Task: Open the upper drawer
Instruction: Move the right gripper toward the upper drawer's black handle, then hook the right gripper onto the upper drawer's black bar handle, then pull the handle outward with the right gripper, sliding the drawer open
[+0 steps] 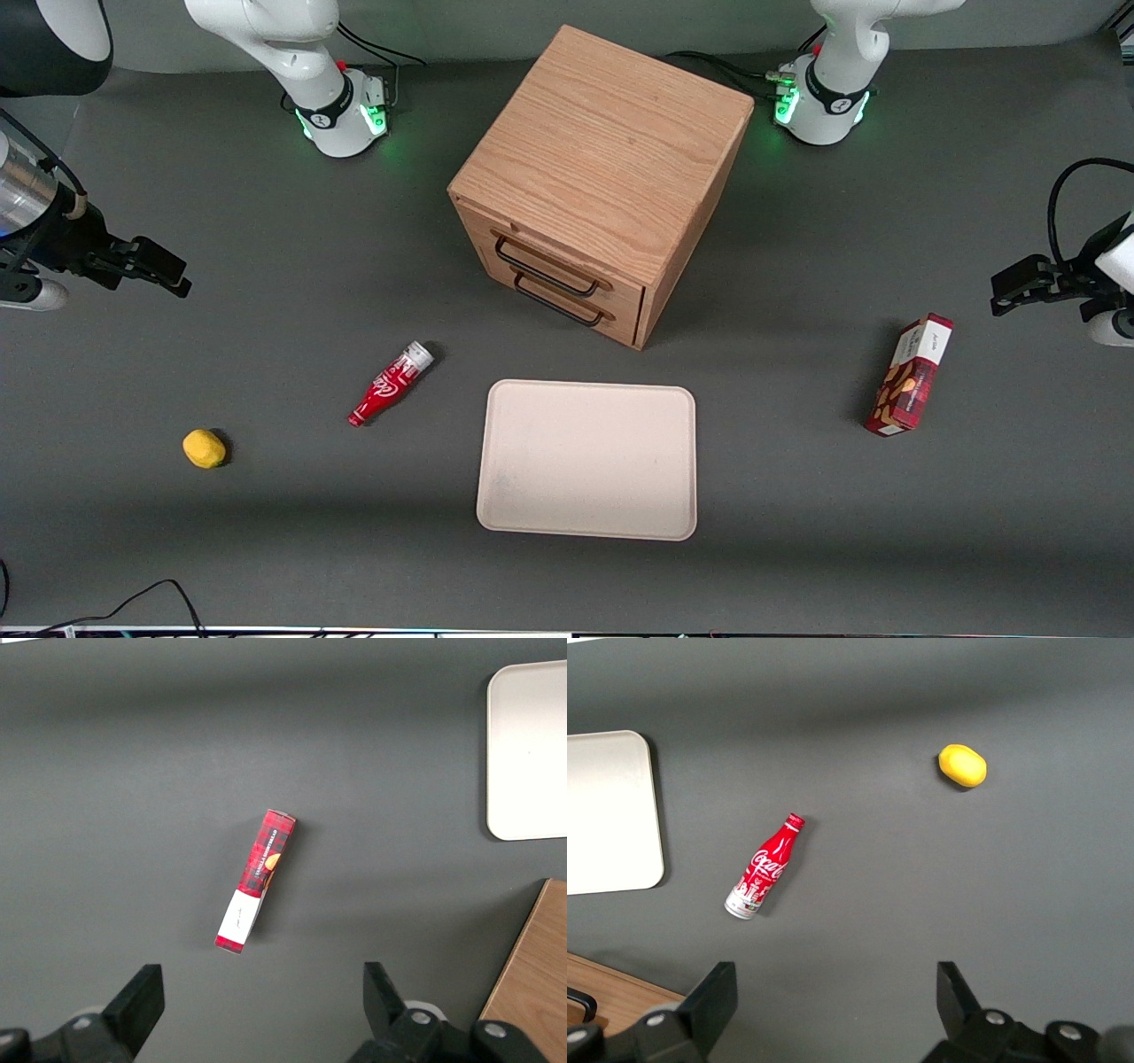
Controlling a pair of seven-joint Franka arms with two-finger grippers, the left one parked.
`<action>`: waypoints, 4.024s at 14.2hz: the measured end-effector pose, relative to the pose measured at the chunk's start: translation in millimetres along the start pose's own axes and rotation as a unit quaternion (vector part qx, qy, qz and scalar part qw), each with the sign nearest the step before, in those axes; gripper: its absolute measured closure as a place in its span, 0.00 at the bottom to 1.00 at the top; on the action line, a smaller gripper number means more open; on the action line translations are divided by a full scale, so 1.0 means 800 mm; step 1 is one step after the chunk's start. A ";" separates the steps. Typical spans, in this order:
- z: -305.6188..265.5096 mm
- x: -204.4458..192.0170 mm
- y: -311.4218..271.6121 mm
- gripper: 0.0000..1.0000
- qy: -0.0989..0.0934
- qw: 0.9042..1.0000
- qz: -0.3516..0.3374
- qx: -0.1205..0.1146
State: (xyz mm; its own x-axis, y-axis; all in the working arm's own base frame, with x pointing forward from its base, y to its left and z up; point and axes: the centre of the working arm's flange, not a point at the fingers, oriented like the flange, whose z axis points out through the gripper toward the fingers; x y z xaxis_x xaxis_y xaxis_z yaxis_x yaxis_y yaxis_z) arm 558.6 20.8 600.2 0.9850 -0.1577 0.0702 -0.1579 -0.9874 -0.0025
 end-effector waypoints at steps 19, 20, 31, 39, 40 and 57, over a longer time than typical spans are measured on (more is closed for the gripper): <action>0.131 -0.126 -0.481 0.00 -0.056 0.902 -0.428 0.021; 0.144 -0.122 -0.484 0.00 -0.058 0.894 -0.443 0.029; 0.217 -0.111 -0.500 0.00 -0.066 0.861 -0.498 0.075; 0.214 -0.109 -0.498 0.00 -0.066 0.843 -0.526 0.089; 0.216 -0.107 -0.497 0.00 -0.063 0.840 -0.531 0.091; 0.256 0.081 -0.356 0.00 0.049 0.856 -0.512 0.050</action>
State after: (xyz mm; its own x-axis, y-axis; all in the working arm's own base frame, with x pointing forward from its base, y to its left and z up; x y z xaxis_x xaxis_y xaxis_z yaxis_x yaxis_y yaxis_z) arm 681.6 289.7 400.8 0.5920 0.7877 0.1708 0.7965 -0.6041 0.0254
